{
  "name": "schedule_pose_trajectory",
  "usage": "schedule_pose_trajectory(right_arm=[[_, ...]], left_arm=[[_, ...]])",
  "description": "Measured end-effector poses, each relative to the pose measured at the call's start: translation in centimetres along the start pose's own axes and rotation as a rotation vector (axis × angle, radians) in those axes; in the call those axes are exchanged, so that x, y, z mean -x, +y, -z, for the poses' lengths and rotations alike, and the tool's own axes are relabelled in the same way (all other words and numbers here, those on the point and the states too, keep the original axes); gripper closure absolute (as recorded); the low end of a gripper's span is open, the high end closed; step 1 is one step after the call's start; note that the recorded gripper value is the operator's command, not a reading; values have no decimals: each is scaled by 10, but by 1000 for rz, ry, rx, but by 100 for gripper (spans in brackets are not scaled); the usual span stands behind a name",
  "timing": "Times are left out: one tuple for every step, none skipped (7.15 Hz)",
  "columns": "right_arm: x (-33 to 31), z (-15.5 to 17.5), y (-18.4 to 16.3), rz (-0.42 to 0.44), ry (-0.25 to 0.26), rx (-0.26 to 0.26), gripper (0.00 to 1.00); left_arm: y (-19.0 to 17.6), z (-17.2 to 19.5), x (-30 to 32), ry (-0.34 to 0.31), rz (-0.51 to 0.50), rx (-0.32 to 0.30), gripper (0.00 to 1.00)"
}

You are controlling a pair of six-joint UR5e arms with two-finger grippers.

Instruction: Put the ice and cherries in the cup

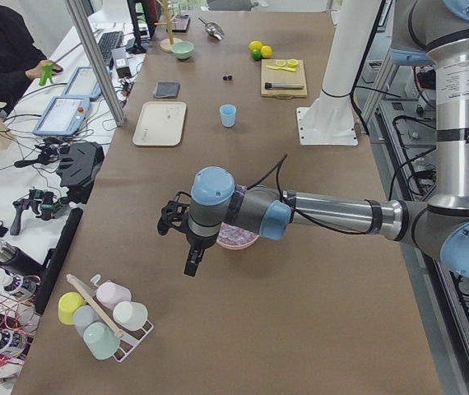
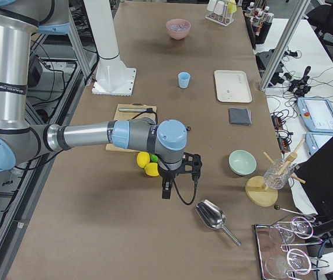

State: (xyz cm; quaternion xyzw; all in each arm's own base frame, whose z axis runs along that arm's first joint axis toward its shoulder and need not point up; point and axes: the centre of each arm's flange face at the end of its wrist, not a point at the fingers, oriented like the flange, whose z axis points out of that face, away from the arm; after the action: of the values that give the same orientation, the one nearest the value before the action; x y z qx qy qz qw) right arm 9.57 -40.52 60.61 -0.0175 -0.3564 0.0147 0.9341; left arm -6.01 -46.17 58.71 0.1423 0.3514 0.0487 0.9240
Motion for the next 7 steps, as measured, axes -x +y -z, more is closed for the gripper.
schedule_pose_trajectory(right_arm=[[0,0,0,0,-2,0,0],[1,0,-1,0,-6,-1,0],[1,0,-1,1,-8,-2,0],[2,0,-2,2,-9,-4,0],[2,1,-3,5,-9,-6,0],[3,2,-4,7,-10,-8,0],[4,3,-5,8,-10,-9,0]], left_arm=[[1,-1,1,0,1,2,2],[3,-3,2,-2,5,6,2],[4,-4,4,-2,10,11,2],[6,-5,5,-3,12,13,2],[6,-6,6,-2,15,16,2],[7,-7,7,0,17,19,2],[8,-8,7,0,19,21,2]])
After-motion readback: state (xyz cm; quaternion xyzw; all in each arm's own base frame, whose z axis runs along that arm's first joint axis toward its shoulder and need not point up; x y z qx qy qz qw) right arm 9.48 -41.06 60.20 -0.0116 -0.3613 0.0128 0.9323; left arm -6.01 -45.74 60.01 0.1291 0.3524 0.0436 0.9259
